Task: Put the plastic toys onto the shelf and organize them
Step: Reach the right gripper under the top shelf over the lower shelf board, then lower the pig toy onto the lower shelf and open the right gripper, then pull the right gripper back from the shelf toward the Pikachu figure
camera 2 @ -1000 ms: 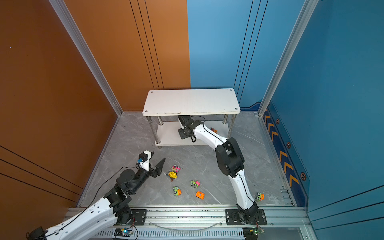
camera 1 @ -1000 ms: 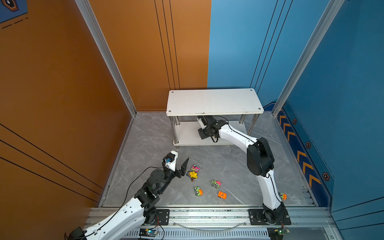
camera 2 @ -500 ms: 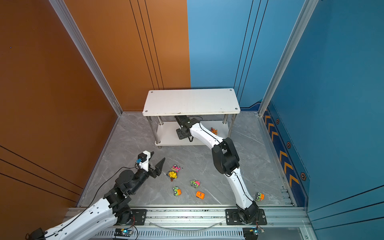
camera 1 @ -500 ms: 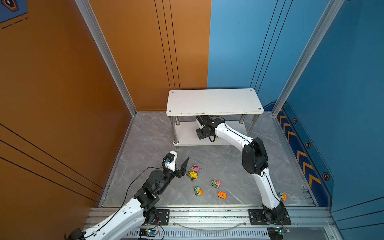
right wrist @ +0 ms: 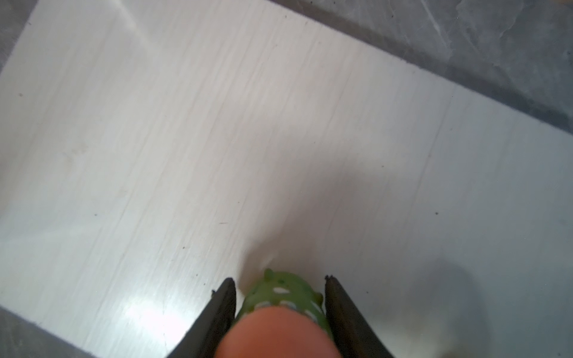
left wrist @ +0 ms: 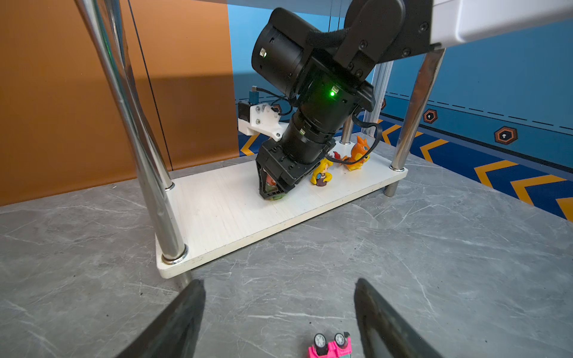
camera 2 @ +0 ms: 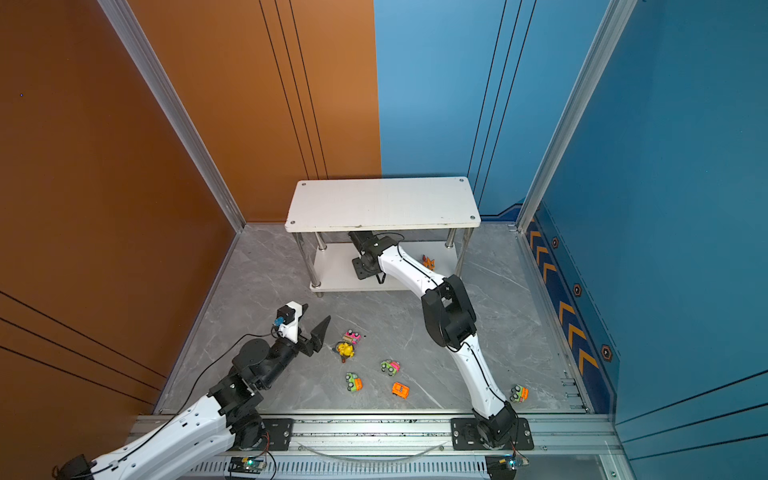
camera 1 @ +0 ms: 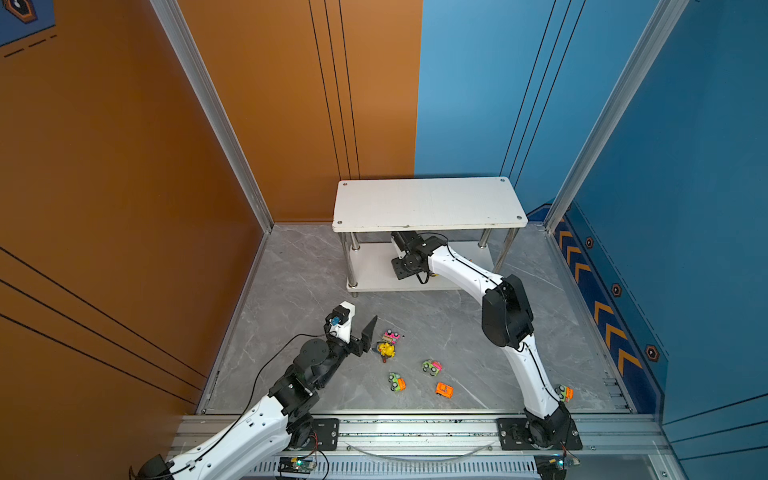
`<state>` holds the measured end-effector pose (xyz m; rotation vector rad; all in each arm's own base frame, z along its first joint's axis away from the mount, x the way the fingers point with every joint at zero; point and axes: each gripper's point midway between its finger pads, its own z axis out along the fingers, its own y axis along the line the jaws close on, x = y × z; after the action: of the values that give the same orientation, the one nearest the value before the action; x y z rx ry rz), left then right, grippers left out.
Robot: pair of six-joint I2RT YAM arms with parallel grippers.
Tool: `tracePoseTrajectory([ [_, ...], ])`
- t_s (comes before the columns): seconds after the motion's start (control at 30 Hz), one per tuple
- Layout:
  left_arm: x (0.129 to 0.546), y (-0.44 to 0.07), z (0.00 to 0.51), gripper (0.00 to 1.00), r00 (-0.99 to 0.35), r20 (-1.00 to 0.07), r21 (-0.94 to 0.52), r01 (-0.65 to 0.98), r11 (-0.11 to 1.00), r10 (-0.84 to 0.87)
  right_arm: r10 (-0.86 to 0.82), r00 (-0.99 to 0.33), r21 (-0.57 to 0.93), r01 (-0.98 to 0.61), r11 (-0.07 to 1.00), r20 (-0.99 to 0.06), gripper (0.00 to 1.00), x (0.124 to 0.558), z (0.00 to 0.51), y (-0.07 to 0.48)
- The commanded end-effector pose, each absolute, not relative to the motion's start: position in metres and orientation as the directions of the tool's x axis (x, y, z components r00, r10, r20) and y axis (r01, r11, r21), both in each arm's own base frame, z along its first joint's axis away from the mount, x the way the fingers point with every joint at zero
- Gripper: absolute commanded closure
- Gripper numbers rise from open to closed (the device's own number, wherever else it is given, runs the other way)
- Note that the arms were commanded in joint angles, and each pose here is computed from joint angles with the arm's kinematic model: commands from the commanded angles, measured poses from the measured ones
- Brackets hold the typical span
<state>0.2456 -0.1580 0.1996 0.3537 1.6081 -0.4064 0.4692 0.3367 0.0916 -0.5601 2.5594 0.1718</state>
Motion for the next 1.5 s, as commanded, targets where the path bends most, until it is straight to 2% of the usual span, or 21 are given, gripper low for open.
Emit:
tracePoseTrajectory([
  [0.0,0.246,-0.157,0.199,0.23,-0.074,-0.997,-0.062,0.465,0.883,-0.031,-0.355,-0.811,-0.018,-0.392,0.920,-0.466,0.48,0.467,0.078,0.326],
  [0.27,0.246,-0.157,0.197,0.23,-0.077,-0.997,-0.063,0.464,0.884,-0.030,-0.347,-0.804,-0.006,-0.393,0.919,-0.482,0.44,0.468,0.081,0.330],
  [0.83,0.246,-0.158,0.198,0.23,-0.074,-0.997,-0.063,0.469,0.881,-0.033,-0.299,-0.766,0.056,-0.399,0.915,-0.569,0.36,0.464,0.120,0.341],
  [1.0,0.245,-0.156,0.200,0.23,-0.068,-0.997,-0.064,0.467,0.882,-0.036,-0.284,-0.745,0.055,-0.394,0.917,-0.603,0.27,0.465,0.135,0.339],
  [1.2,0.245,-0.156,0.201,0.24,-0.068,-0.997,-0.063,0.466,0.882,-0.035,-0.270,-0.722,0.078,-0.409,0.909,-0.637,0.23,0.461,0.148,0.343],
  [1.47,0.245,-0.153,0.201,0.24,-0.070,-0.997,-0.060,0.455,0.889,-0.031,-0.270,-0.696,0.076,-0.422,0.903,-0.665,0.22,0.448,0.164,0.346],
])
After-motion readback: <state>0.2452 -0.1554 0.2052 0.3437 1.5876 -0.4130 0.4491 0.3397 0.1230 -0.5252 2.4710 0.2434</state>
